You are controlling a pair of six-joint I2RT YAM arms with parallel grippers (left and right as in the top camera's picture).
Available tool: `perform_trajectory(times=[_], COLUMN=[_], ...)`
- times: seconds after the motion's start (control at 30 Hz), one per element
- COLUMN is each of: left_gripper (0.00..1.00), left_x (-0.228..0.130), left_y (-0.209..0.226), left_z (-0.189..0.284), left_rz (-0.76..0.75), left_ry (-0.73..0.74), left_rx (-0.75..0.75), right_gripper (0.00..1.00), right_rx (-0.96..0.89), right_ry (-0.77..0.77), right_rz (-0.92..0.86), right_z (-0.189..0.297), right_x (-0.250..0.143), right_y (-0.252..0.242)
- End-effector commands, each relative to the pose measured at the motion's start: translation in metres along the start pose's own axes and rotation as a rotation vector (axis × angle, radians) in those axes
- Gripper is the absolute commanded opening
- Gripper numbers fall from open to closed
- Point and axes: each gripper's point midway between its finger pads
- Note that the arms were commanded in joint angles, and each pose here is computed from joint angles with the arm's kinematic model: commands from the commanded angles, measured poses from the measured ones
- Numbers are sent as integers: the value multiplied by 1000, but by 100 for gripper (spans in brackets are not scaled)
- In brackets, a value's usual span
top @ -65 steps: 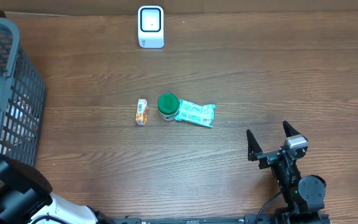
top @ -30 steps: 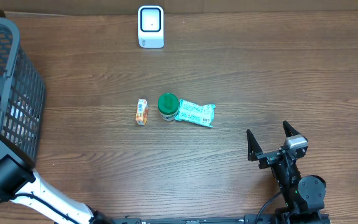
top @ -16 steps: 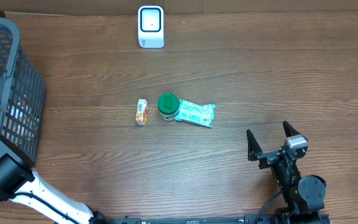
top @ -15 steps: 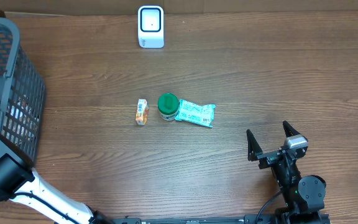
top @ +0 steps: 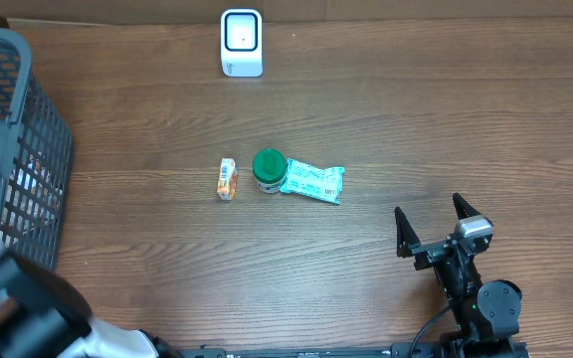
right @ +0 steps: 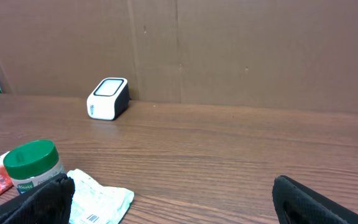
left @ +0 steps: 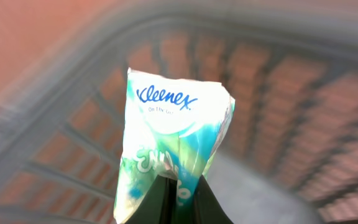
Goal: Scan the item barcode
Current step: 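Grasp the teal Kleenex tissue pack in the basket with the left gripper, then carry the tissue pack out and set it beside the orange box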
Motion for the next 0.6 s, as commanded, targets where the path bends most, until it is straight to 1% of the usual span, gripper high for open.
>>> perform_trajectory(times=[0.0,0.1,0.17,0.2,0.27,0.3,0.37,0.4,0.47,0.53,0.57], left_gripper=[4,4,4,4,4,4,4,4,4,4,4], left_x=[66,67,50,31,-3,-28,-63,-72,-109,-140,-149], left_y=[-35,-67,-99,-118,-141,-156,-174,-179,-198,-206,-207], left_z=[105,159,191,206,221,228,235,236,240,235,232], left_rz=[85,93,69,52,44,13,-44,-62,-140,-171,-174], left_ry=[-177,-173,-111,-40,99,191,312,341,435,501,520], left_rx=[-147,-276,-409,-478,-531,-561,-584,-589,-599,-553,-530], right_gripper=[100,100,100,100,100,100,100,100,100,100,100], right_rx=[3,3,3,3,3,3,4,3,3,3,3], right_ry=[-2,-2,-2,-2,-2,-2,-1,-2,-2,-2,-2], right_rz=[1,1,1,1,1,1,1,1,1,1,1], right_z=[0,0,0,0,0,0,0,0,0,0,0], right_x=[-2,-2,-2,-2,-2,-2,-2,-2,-2,-2,-2], right_y=[1,1,1,1,1,1,1,1,1,1,1])
Point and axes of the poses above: each gripper's point midway between its finger pads, its own z axis back along the fingers, its own y axis along the line the jaws close on, x = y × z, and after that the axes turned 11 degrees about z, right-handed
